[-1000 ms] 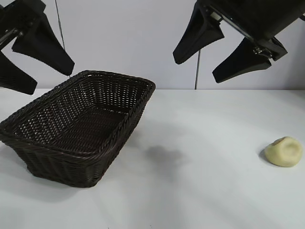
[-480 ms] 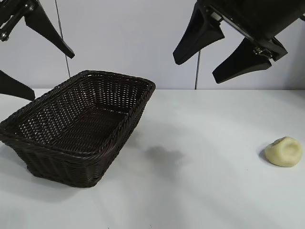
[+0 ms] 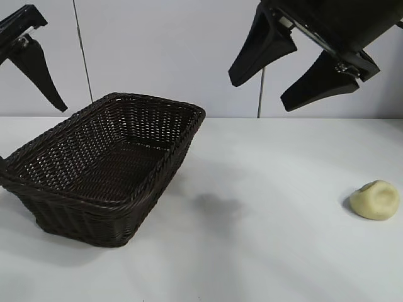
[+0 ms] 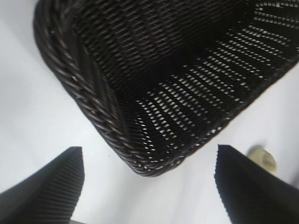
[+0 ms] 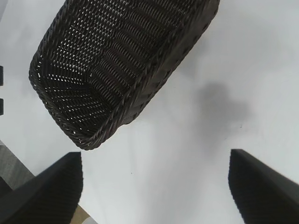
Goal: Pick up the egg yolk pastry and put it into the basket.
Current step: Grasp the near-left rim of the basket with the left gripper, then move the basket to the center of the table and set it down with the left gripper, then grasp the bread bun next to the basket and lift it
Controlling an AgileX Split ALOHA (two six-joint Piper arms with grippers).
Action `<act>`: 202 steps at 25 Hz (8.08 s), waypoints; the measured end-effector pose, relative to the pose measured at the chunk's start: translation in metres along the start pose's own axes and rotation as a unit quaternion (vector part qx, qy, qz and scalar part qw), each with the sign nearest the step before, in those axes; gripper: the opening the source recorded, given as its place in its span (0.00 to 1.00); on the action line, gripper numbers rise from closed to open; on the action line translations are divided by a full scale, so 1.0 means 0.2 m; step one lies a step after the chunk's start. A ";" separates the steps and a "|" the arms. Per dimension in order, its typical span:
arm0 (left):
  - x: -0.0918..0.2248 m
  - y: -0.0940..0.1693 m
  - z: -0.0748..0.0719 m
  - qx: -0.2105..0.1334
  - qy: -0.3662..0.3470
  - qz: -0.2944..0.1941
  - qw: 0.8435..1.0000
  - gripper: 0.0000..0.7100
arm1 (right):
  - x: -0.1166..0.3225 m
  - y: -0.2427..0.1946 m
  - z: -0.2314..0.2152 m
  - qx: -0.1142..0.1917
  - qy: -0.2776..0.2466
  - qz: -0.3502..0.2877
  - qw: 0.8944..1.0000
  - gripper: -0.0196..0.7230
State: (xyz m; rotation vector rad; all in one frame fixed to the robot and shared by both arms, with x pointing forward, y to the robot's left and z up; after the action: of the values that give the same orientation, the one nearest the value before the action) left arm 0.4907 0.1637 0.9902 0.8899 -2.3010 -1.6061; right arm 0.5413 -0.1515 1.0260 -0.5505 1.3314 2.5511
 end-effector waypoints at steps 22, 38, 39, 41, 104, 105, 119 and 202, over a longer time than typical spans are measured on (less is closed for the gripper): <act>-0.03 -0.38 0.05 -0.074 0.018 -0.010 0.997 0.79 | 0.00 0.00 0.00 0.000 0.000 0.001 1.000 0.85; -0.01 -0.52 0.08 -0.092 0.017 0.000 0.996 0.54 | 0.00 0.00 0.00 0.001 0.001 0.000 1.000 0.85; -0.01 -0.52 0.08 -0.093 0.017 0.001 0.996 0.53 | 0.00 0.00 0.00 0.001 0.001 0.000 1.000 0.85; -0.01 -0.54 0.09 -0.097 0.018 0.003 0.995 0.49 | 0.00 0.00 0.00 0.001 0.001 0.000 1.000 0.85; -0.41 -0.49 -0.10 0.026 -0.399 0.139 0.906 0.14 | 0.02 0.00 0.00 -0.002 0.001 0.013 1.000 0.85; -0.42 -0.49 -0.11 0.027 -0.398 0.138 0.906 0.14 | 0.02 0.00 0.00 -0.002 0.001 0.013 1.000 0.85; -0.40 -0.65 -0.06 0.016 -0.395 0.167 0.903 0.14 | 0.02 0.00 0.00 -0.002 0.001 0.013 1.000 0.85; -0.09 0.46 0.65 -0.104 -0.417 0.023 0.903 0.91 | 0.02 0.00 0.00 -0.002 0.001 0.013 1.000 0.85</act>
State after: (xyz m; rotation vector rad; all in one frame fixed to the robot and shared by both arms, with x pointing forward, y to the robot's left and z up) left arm 0.4090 0.2971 1.0264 0.0597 -2.4920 -2.4941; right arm 0.5381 -0.1511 1.0248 -0.5408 1.3437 2.5745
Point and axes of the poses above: a point on each arm's last joint axis where the gripper is mounted, y pointing back along that axis away from the gripper, z along the wrist's bending axis when the last joint is at zero, x = y × z, the point moved 4 cm from there along -y, pointing out along that axis toward the gripper, and after that the axes turned 12 degrees about -y, right-handed, at the moved point
